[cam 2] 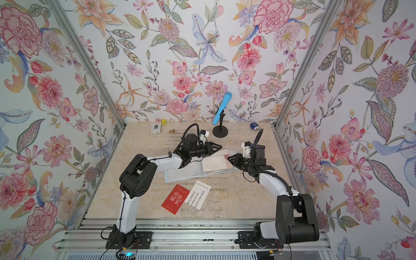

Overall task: Place the photos into the photo albums
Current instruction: Turn the page of the photo album at the center of the board, then pick up the photo at the center of the board.

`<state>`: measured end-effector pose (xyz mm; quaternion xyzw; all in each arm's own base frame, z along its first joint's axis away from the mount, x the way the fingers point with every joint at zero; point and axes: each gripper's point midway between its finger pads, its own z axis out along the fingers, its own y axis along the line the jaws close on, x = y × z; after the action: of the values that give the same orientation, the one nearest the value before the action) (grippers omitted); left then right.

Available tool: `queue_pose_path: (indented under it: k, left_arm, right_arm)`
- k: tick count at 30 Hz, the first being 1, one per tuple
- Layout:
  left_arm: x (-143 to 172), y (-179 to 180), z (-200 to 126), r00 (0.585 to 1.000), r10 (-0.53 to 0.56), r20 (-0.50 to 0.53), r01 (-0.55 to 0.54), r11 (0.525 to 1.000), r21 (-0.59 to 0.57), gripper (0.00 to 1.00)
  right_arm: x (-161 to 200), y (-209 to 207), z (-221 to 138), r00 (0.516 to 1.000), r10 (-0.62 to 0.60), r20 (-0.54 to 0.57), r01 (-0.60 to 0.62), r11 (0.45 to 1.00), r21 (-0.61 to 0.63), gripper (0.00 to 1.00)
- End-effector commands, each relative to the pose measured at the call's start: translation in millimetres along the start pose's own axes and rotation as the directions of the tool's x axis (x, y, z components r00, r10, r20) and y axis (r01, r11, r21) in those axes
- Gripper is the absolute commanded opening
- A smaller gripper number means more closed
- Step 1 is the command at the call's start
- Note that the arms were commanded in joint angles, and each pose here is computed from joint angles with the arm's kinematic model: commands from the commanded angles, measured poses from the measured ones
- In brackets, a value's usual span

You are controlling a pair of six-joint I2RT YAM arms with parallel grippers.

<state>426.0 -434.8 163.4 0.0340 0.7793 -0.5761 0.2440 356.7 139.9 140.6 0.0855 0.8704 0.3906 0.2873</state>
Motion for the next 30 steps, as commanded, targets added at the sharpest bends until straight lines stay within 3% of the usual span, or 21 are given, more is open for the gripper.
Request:
queue_pose_path:
  k: [1,6,10,16,24,30]
  left_arm:
    - [-23,-15,-27,0.990,0.139,0.038,-0.135,0.987,-0.082,0.38]
    - [-12,17,-83,0.975,0.223,0.014,-0.213,0.945,-0.250,0.42]
    - [20,41,-121,0.971,0.234,-0.044,-0.235,0.912,-0.335,0.46]
    - [85,68,-159,0.982,0.149,-0.120,-0.183,0.914,-0.362,0.46]
    - [169,61,-190,0.976,0.034,-0.215,-0.118,0.913,-0.390,0.50]
    - [212,58,-205,0.965,-0.092,-0.247,-0.025,0.901,-0.433,0.56]
  right_arm:
    - [18,7,12,0.996,-0.043,-0.081,0.043,0.999,0.007,0.29]
    - [57,21,37,0.974,-0.092,-0.209,0.090,0.996,-0.017,0.32]
    - [90,22,48,0.948,-0.110,-0.300,0.106,0.994,-0.030,0.34]
    - [134,23,66,0.879,-0.178,-0.443,0.169,0.984,-0.060,0.37]
    - [148,22,85,0.807,-0.234,-0.542,0.232,0.970,-0.073,0.43]
    - [159,22,99,0.774,-0.250,-0.582,0.258,0.964,-0.071,0.44]
